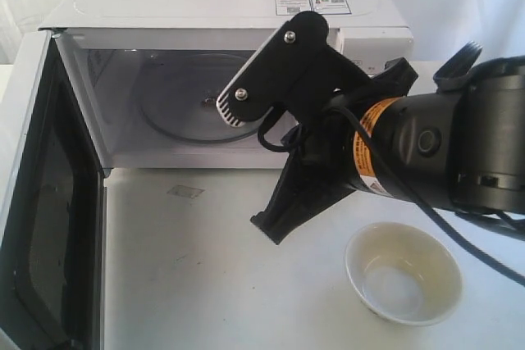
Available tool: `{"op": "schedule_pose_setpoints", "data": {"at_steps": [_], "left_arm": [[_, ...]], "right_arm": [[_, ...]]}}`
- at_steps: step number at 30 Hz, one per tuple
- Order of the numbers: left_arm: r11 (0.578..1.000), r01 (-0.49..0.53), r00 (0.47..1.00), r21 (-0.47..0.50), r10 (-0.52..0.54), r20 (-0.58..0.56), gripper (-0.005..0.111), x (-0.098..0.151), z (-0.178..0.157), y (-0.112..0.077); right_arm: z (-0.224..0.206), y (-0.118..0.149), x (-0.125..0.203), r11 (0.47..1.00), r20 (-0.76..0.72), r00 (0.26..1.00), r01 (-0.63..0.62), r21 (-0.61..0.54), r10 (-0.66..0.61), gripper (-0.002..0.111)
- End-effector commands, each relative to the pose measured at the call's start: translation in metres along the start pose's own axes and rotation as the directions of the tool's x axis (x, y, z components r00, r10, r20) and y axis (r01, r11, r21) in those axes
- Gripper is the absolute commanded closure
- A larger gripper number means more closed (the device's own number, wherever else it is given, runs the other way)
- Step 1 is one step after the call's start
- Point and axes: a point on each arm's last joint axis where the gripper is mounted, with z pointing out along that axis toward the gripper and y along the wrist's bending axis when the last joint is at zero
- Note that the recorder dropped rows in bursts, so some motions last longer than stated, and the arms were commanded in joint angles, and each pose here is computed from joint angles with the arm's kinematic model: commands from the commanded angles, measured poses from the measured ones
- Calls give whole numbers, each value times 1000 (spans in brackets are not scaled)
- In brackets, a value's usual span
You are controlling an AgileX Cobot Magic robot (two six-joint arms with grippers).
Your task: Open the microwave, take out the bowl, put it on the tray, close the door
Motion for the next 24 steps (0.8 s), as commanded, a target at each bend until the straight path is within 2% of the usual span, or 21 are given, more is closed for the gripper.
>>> {"op": "schedule_pose_setpoints", "data": {"at_steps": [1, 8, 13, 19, 24], "left_arm": [[1000, 0, 1000, 18, 0, -1, 107, -2, -1, -1], [1000, 10, 1000, 27, -10, 0, 107, -2, -2, -2], [999, 10, 999, 38, -9, -35, 107, 1, -1, -3], [997, 27, 983, 74, -13, -181, 107, 10, 8, -4], [992, 68, 935, 108, -26, -355, 107, 15, 26, -4]], "right_arm": [[-3, -2, -2, 1000, 13, 1000, 20, 11, -20, 108], [-14, -12, 1, 997, -8, 1000, 25, 73, -24, 108], [-60, -36, 3, 990, 72, 995, -81, 117, 73, 108], [-125, -59, 13, 967, 263, 939, -247, 60, 223, 108], [-157, -75, 25, 962, 354, 913, -253, 104, 202, 108]]}}
